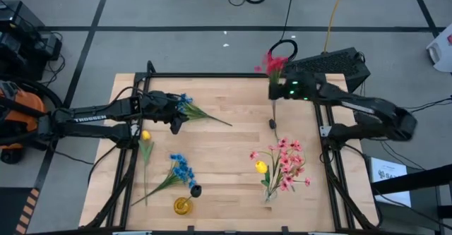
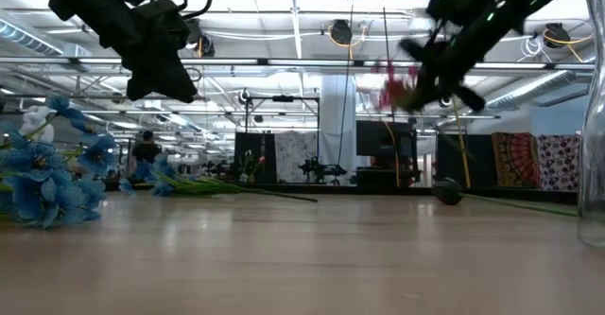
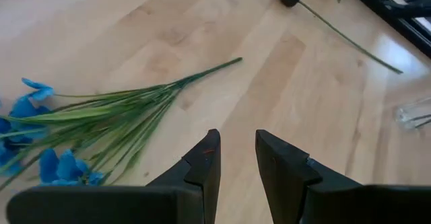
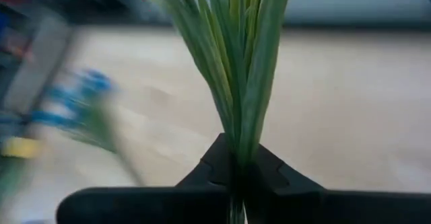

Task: Sort flowers into vase by color
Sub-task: Put the red flowers into the transparent vase

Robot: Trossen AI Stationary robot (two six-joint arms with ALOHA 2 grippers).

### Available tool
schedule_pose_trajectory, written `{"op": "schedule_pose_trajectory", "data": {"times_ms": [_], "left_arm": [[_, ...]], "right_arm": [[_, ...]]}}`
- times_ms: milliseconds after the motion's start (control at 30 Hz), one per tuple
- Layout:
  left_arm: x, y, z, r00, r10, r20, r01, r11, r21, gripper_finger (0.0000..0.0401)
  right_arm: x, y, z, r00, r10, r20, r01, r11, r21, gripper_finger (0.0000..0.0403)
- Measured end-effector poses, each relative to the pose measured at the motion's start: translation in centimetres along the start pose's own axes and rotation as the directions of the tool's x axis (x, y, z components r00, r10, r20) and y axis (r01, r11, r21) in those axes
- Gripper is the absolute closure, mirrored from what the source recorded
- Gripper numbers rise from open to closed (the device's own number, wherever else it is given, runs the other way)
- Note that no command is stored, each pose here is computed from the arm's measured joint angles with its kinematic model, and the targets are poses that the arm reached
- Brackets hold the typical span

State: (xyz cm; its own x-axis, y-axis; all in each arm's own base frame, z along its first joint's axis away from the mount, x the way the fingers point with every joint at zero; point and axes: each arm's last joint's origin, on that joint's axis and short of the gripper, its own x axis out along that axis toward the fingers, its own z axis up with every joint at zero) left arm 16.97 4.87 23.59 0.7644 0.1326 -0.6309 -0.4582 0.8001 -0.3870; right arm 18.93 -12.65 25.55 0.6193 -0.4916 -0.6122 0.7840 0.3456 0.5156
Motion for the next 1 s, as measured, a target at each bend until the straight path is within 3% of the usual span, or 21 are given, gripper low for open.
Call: {"op": "schedule_pose_trajectory", "data": {"times_ms": [100,267,367,467,567,667,1000], "left_arm": [[0.0,-0.3,-0.1,1.0,-0.014,-0.004,0.014,0.999,-0.03,0.0302],[0.1,-0.8,-0.3,0.999,-0.035,-0.01,0.035,0.998,-0.047,0.0302],[0.1,-0.9,-0.4,0.999,-0.041,-0.014,0.04,0.995,-0.092,0.0302],[0.1,-1.0,-0.4,0.999,-0.047,-0.015,0.045,0.992,-0.115,0.0302],[0.1,-1.2,-0.5,0.998,-0.053,-0.018,0.051,0.99,-0.13,0.0302],[0.1,-1.4,-0.6,0.998,-0.056,-0.021,0.052,0.988,-0.147,0.0302],[0.1,-1.9,-0.9,0.999,-0.043,-0.014,0.039,0.984,-0.175,0.0302]], "right_arm": [[-4.5,1.1,0.9,0.974,0.169,0.153,-0.16,0.985,-0.065,0.0397],[-13.0,1.8,1.4,0.844,0.421,0.331,-0.379,0.906,-0.188,0.04],[-17.2,1.5,1.0,0.783,0.515,0.348,-0.461,0.857,-0.231,0.0401],[-20.3,0.6,0.4,0.794,0.525,0.308,-0.473,0.851,-0.229,0.0401],[-21.5,0.0,-0.1,0.826,0.519,0.219,-0.478,0.851,-0.215,0.0402],[-21.9,0.3,-0.3,0.813,0.557,0.167,-0.518,0.824,-0.229,0.0402],[-18.9,4.4,-1.8,0.821,0.57,-0.042,-0.549,0.767,-0.332,0.0403]]}}
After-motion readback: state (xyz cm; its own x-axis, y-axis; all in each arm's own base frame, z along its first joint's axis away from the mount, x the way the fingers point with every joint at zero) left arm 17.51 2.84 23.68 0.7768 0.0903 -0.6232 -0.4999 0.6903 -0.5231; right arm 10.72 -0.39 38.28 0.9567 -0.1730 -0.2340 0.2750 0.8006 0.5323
